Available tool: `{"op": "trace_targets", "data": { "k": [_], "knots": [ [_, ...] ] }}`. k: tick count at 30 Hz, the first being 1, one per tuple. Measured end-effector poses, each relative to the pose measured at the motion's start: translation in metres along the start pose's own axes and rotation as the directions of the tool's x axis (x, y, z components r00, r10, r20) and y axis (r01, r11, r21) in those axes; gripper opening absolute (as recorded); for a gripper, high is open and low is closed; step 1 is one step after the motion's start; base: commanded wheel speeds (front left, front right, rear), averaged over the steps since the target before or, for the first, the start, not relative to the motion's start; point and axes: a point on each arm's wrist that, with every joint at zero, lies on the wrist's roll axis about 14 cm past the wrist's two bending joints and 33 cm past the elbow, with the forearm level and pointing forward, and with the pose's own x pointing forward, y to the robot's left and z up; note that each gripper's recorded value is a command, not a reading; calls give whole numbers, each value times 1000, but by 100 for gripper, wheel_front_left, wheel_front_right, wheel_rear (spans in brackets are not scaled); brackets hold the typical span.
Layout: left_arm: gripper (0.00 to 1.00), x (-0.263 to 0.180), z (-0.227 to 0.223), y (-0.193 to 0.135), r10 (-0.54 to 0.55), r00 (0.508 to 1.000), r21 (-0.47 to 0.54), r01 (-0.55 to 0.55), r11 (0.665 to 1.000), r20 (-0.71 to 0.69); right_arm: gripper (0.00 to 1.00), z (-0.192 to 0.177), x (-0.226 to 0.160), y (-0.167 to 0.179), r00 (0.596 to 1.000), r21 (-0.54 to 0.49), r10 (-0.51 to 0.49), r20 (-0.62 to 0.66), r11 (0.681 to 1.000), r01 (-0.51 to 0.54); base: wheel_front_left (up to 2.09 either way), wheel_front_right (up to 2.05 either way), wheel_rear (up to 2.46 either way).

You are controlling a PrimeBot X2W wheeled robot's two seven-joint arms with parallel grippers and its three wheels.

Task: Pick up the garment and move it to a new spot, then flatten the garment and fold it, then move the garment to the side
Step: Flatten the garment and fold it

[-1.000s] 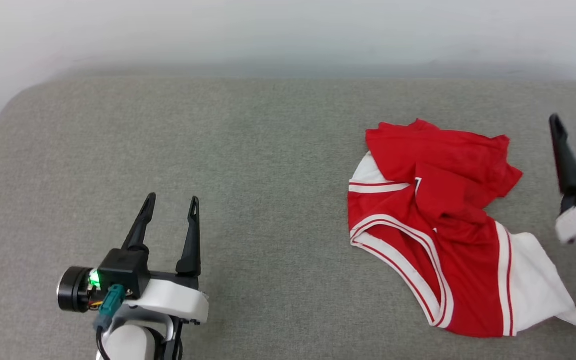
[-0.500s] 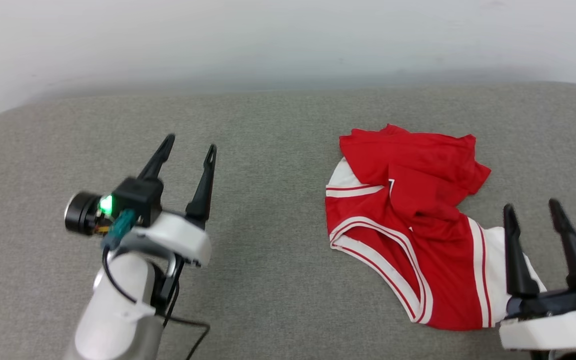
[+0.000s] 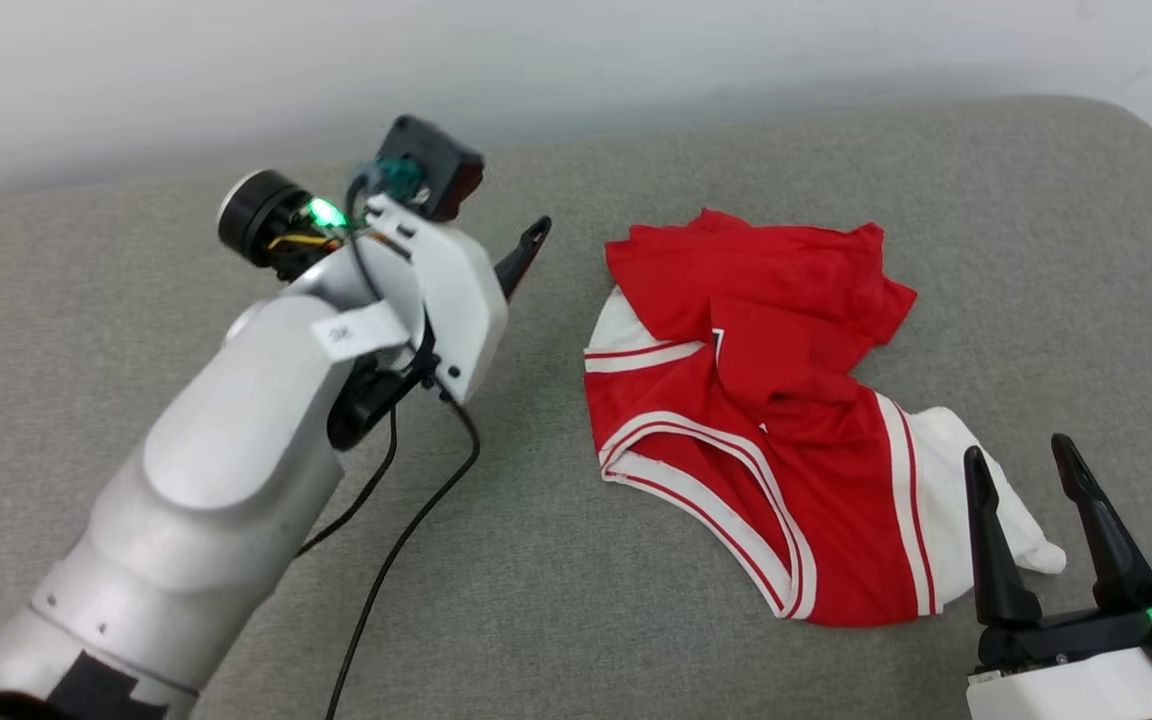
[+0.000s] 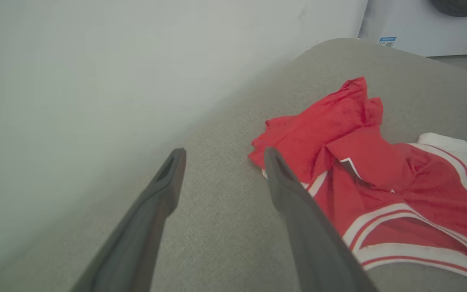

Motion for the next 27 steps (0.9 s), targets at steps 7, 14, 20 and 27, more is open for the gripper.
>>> {"op": "trace_targets", "data": {
  "k": [7, 14, 20, 27],
  "knots": [
    [100, 29, -34, -34, -170, 935, 4, 180, 984, -313, 100, -10, 7, -7, 999, -15, -21, -28, 1000, 20, 0, 0, 0],
    [100, 49, -67, -55, -260, 832, -2, 297, 955, -491, 100, -21, 13, -12, 997, -30, -40, -61, 999, 38, 0, 0, 0],
    [100, 65, -108, -63, -282, 742, 7, 359, 933, -608, 100, -30, 20, -20, 994, -44, -67, -84, 997, 63, 0, 0, 0],
    [100, 75, -153, -76, -324, 648, -52, 402, 914, -689, 100, -43, 25, -26, 989, -56, -89, -120, 995, 83, 0, 0, 0]
  ]
}}
